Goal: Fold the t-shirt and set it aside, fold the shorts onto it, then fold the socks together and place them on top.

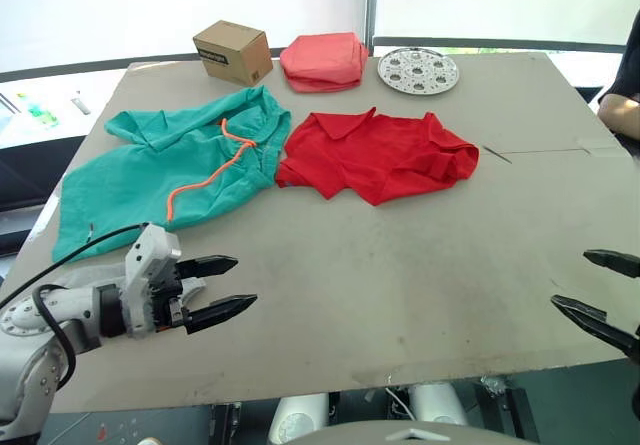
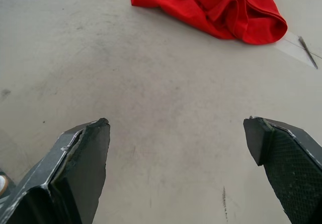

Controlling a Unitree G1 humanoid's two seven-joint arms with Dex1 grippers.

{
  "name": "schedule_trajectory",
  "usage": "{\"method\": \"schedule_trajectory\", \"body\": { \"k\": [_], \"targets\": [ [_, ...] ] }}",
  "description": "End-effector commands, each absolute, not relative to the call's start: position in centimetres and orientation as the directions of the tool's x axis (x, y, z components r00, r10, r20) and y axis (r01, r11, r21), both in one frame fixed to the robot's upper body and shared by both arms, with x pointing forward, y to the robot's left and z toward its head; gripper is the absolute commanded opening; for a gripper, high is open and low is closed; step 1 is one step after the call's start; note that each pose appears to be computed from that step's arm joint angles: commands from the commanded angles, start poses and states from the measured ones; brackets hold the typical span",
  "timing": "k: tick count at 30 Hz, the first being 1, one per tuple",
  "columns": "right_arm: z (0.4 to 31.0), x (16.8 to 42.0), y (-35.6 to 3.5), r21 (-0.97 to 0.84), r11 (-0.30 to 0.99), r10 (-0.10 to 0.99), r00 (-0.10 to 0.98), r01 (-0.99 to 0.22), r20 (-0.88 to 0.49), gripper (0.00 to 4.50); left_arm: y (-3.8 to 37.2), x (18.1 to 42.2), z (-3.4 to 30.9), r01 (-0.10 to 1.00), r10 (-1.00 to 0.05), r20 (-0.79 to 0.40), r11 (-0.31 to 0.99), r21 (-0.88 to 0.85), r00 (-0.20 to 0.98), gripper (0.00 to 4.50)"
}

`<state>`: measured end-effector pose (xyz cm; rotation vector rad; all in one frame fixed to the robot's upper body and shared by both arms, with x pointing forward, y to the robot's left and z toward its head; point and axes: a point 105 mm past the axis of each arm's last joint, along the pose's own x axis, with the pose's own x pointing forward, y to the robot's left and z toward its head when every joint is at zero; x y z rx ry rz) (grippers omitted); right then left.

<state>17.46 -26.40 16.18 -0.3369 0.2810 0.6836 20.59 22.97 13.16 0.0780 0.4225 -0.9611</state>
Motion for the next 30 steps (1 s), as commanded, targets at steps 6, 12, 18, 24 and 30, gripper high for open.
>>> {"method": "schedule_trajectory", "body": {
  "k": [6,12,18,24,30],
  "targets": [
    [17.4,18.4,-23.2,-0.292,0.67,0.644,0.73,-0.682,-0.227,4.5,21.9,25.4,15.6,0.762,-0.745,-0.225,0.647,-0.019,0.628,4.46],
    [18.2,19.0,-18.8,-0.334,0.602,0.721,0.673,-0.726,-0.164,4.5,21.2,29.4,16.1,0.7,-0.646,-0.271,0.674,0.235,0.714,4.46],
    [19.0,20.2,-14.9,-0.337,0.562,0.777,0.622,-0.755,-0.098,4.5,20.8,35.4,16.8,0.675,-0.612,-0.293,0.611,0.414,0.734,4.46],
    [19.4,20.9,-13.4,-0.346,0.581,0.77,0.635,-0.736,-0.059,4.5,21.2,40.1,17.4,0.649,-0.572,-0.323,0.572,0.502,0.754,4.46],
    [19.5,21.3,-13.0,-0.355,0.613,0.746,0.665,-0.706,-0.036,4.5,22.1,43.2,17.7,0.584,-0.469,-0.353,0.585,0.563,0.81,4.46]
  ]
}}
